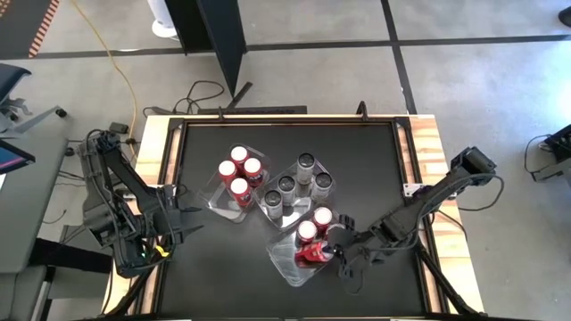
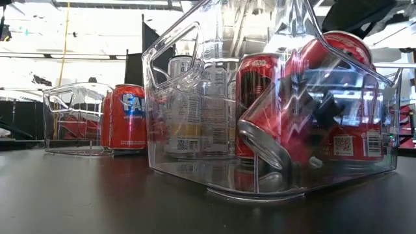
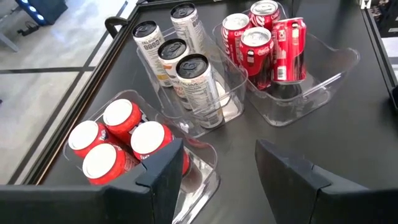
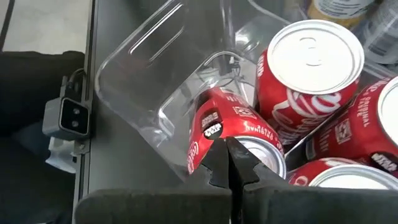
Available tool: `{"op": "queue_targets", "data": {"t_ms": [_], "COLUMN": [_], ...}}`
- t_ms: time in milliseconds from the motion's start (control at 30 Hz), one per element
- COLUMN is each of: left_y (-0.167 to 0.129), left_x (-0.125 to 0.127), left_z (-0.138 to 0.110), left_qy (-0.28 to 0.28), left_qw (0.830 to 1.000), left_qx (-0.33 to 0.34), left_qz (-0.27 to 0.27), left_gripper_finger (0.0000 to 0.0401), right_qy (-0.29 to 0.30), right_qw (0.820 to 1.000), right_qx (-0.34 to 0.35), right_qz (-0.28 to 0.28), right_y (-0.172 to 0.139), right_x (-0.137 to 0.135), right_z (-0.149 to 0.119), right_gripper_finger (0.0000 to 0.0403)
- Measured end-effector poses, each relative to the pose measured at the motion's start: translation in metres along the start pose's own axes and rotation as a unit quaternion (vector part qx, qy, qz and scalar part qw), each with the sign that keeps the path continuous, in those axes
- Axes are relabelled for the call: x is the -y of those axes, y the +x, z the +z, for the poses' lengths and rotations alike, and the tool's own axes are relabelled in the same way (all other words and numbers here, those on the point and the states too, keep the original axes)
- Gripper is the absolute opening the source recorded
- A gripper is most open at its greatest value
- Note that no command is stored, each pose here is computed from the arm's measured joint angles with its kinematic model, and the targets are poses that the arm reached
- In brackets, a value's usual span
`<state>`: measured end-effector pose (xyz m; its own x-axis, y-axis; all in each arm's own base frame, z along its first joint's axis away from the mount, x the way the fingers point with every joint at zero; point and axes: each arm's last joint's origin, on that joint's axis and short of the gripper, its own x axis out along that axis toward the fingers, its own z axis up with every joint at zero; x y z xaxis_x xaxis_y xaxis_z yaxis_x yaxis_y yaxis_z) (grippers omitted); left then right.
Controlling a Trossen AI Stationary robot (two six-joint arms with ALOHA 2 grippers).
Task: Sort soda cans
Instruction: Put the red soda can into the right transparent bin
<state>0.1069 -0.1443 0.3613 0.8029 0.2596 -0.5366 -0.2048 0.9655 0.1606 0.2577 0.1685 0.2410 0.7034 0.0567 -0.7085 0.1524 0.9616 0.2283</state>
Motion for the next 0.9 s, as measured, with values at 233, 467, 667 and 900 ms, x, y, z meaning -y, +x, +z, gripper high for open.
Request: {"op": "queue_targets", "data": {"t_ms": [233, 467, 667, 900], "left_y": [0.000, 0.000, 0.000, 0.000], "left_x": [0.000, 0.000, 0.000, 0.000], "left_z": [0.000, 0.000, 0.000, 0.000], "left_qy": [0.000, 0.001, 0.002, 0.009], "left_qw": [1.000, 1.000, 1.000, 1.000], "left_qx": [0.000, 0.000, 0.000, 0.000], "left_qz": [0.000, 0.000, 0.000, 0.000], "left_gripper_finger": [0.0194, 0.0194, 0.0194, 0.0194], "right_qy": [-0.006, -0.009, -0.013, -0.050], "right_qw": [1.000, 1.000, 1.000, 0.998], "right_qx": [0.006, 0.015, 0.016, 0.026], "right_qz": [0.008, 0.015, 0.015, 0.032], "right_y": [0.001, 0.003, 0.004, -0.008], "right_x": [0.001, 0.004, 0.005, -0.008], "right_z": [0.003, 0.010, 0.011, 0.019], "right_gripper_finger": [0.0000, 0.0000, 0.0000, 0.0000]}}
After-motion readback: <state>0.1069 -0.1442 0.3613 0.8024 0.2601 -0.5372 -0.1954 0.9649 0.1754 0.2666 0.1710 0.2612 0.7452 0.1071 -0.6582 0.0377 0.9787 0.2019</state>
